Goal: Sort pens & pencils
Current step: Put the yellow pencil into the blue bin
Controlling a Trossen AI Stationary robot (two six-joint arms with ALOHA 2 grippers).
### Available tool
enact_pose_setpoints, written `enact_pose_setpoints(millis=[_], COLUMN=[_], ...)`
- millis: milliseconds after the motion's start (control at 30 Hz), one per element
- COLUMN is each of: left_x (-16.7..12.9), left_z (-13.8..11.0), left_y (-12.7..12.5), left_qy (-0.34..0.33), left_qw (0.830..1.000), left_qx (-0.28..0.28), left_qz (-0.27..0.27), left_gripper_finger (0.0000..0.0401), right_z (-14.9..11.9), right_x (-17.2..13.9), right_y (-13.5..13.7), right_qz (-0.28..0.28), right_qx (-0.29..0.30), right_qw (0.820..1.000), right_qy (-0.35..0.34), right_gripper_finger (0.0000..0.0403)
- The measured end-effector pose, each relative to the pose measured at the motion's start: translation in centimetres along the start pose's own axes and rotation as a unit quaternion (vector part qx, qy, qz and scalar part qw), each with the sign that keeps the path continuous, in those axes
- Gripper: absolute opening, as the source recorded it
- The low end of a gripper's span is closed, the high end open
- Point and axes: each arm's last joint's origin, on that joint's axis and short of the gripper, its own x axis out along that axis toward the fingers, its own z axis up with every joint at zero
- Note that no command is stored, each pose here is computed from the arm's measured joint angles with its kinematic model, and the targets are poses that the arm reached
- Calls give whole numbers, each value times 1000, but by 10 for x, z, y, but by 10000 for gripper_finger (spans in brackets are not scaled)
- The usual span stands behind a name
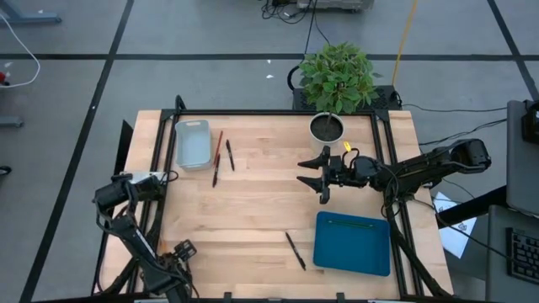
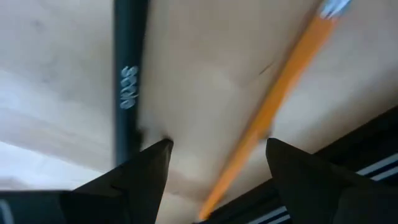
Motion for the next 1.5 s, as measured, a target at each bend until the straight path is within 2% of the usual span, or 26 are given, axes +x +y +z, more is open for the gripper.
enact_pose_setpoints(millis=[133,467,767,1100,1500], left_x=[1,0,-1,0,0], left_z=[-1,-2,-1,-1,-1], left_y=[10,37,47,33,27], left_qy=[10,23,20,19,20], left_qw=[999,998,1000,999,998], left_qx=[28,35,-6,27,63], left_qz=[25,57,20,20,7], left_gripper_finger=[275,276,264,198,73], right_z=[0,-1,-5,-6,-6], right_x=[0,0,0,0,0], right_y=[0,0,-1,-1,-1], right_qz=[0,0,-4,-4,-5], right_qx=[0,0,-3,-4,8], right_qw=[1000,1000,1000,1000,1000], right_qy=[0,3,24,29,29], right_gripper_finger=[215,215,215,215,215])
